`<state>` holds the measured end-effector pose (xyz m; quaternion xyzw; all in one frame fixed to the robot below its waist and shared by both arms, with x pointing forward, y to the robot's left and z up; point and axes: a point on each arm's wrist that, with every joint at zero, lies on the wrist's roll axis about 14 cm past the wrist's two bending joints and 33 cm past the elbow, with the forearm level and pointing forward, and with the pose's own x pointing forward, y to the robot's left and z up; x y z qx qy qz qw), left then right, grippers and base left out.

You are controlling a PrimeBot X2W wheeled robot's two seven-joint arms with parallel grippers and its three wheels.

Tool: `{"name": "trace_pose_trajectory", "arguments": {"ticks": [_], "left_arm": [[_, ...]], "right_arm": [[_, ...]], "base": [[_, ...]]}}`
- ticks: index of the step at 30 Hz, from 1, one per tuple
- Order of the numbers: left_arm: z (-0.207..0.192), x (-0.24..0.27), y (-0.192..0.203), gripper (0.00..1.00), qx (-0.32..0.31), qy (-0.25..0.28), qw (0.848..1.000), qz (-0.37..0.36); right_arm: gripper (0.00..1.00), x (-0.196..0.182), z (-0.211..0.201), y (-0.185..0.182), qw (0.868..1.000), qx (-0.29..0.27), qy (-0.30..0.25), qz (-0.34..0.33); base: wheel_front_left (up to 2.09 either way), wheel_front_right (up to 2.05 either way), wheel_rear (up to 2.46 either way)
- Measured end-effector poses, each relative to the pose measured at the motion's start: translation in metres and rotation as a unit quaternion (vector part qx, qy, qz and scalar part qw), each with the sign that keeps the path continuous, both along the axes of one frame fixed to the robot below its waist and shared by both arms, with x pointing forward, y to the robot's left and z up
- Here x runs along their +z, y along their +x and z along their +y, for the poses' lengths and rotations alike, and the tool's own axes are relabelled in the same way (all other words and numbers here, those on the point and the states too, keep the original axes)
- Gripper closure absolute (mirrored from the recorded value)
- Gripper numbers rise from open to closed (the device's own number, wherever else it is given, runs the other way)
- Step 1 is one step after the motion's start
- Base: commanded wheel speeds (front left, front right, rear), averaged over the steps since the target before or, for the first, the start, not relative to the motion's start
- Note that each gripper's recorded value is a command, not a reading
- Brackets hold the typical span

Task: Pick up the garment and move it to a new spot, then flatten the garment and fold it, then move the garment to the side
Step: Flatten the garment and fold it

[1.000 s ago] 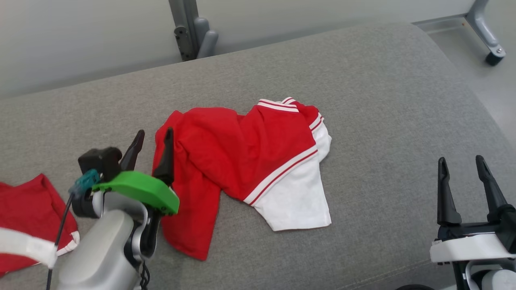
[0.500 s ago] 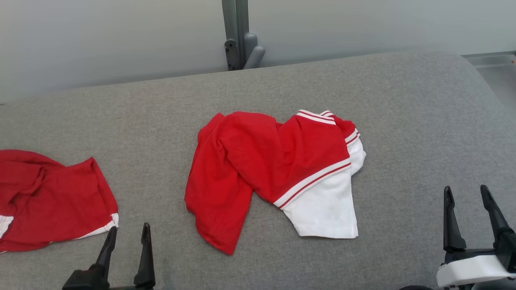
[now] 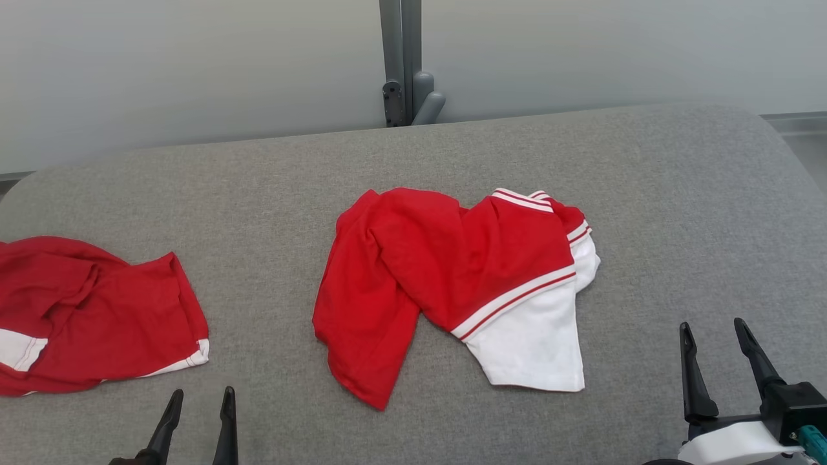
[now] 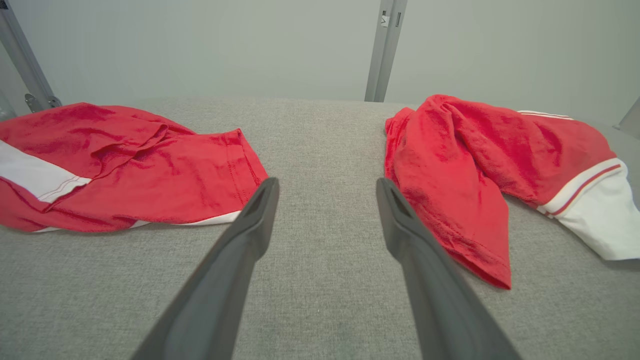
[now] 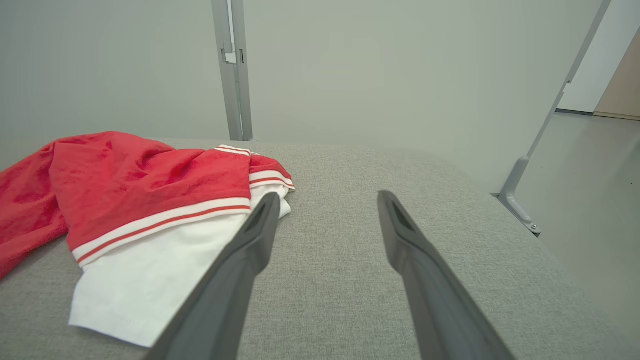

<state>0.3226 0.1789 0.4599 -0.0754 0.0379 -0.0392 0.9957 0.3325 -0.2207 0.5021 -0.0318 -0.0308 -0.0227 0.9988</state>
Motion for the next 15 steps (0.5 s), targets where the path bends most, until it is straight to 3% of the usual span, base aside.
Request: {"name": "trace_pose_trajectory", "arguments": {"ticks": [9,12,15], "left_arm": [[0.003,0.002,-0.001,0.0,0.008,0.002,1.0,-0.007],[0.002,-0.003,-0.003,0.0,0.021,-0.031,0.999,0.001],[-0.006,-0.013,-0.003,0.0,0.03,-0.105,0.994,0.032]], "right_arm": [[0.0,0.002,0.004,0.001,1.0,0.007,0.002,-0.004],[0.0,0.0,0.011,0.0,1.0,0.016,0.011,-0.002],[0.0,-0.012,0.025,-0.002,0.999,0.036,0.036,0.016]], "base": [[0.0,0.0,0.0],[0.0,0.0,0.0],[0.0,0.0,0.0]]}}
